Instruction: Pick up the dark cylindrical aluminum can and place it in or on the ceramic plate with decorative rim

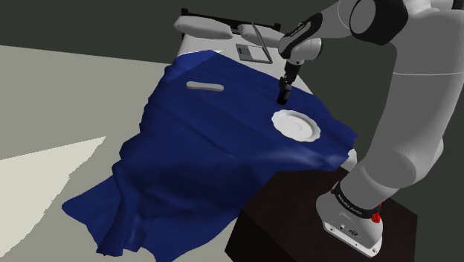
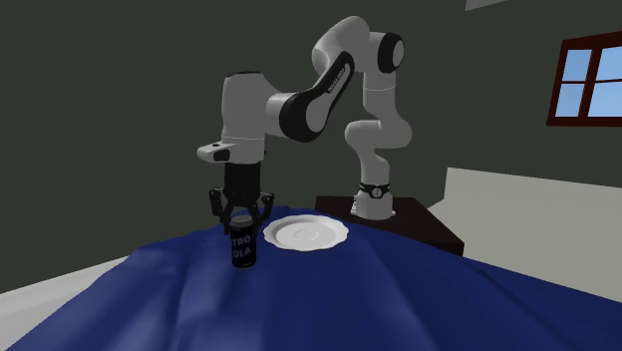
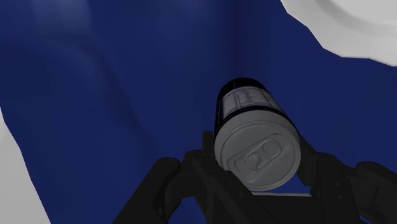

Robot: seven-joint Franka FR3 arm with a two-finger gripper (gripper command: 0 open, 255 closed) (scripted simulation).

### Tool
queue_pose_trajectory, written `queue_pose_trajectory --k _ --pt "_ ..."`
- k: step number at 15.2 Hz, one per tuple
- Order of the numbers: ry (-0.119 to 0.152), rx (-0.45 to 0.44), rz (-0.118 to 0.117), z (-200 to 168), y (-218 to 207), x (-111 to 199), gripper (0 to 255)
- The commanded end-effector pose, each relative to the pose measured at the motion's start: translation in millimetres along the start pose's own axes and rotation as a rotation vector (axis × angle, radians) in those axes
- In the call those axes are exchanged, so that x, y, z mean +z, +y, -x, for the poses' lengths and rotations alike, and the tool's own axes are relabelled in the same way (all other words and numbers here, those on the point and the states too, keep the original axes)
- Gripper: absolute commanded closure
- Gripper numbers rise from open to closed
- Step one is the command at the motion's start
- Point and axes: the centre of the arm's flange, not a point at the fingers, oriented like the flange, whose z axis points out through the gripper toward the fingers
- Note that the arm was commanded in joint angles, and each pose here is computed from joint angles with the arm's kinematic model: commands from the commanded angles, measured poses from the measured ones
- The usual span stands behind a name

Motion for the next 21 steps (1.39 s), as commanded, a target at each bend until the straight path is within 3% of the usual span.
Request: queue_pose_trajectory --k 1,19,21 --pt "-0.001 0.001 0.0 0.6 0.3 0.7 255" --pt "-0.001 0.001 0.0 -0.7 7.4 -88.0 255" --pt "-0.001 0.001 0.0 20.1 -7.8 -93.4 255"
